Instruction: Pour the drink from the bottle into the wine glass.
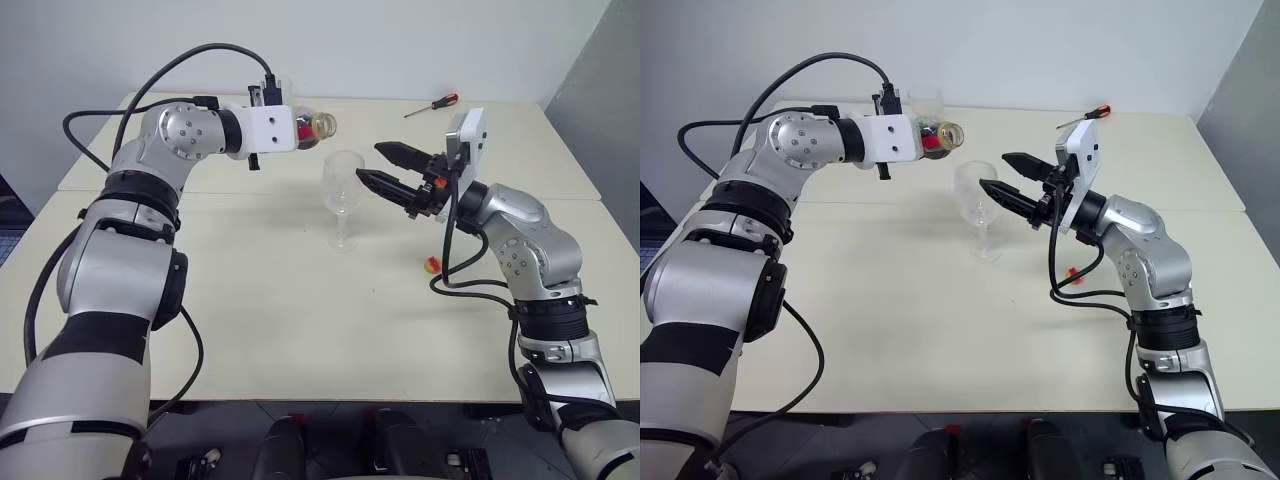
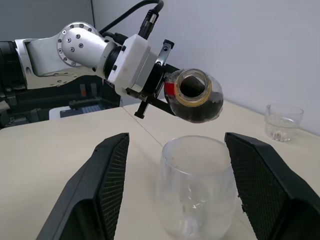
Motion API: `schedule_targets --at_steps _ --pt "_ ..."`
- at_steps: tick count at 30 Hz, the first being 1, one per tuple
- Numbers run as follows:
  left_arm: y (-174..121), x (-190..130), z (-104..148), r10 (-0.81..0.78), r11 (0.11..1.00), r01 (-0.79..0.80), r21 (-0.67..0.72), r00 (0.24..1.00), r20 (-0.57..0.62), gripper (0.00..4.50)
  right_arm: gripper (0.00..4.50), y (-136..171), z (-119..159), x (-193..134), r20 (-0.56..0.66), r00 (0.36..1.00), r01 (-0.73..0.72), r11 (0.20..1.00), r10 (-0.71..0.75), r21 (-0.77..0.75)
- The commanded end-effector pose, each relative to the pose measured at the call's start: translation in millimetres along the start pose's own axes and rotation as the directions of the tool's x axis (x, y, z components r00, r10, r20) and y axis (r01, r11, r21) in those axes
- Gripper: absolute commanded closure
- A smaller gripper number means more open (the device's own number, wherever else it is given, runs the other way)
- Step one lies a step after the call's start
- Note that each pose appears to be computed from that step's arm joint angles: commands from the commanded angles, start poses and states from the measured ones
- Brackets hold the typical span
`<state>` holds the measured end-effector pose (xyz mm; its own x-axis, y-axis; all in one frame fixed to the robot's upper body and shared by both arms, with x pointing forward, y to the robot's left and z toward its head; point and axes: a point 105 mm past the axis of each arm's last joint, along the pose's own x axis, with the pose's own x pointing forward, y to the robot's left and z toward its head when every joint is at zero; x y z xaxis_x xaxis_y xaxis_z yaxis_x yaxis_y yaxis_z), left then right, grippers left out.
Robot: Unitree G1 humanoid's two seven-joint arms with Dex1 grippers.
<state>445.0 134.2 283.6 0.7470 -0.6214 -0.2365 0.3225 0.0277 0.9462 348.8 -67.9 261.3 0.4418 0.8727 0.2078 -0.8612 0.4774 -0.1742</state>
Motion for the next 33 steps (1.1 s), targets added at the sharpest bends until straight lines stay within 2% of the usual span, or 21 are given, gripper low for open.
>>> schedule_targets --at_steps 1,33 --pt "24 -3 15 0.061 0.994 -0.063 0.086 0.998 0.024 3.42 1.23 0 18 1 0.055 0.998 -0.002 0.999 0.004 -0.049" --pt "35 -5 15 0.075 0.948 -0.058 0.314 0.996 -0.042 3.42 1.23 -2 14 0 0.054 0.999 0.013 0.998 -0.010 -0.062"
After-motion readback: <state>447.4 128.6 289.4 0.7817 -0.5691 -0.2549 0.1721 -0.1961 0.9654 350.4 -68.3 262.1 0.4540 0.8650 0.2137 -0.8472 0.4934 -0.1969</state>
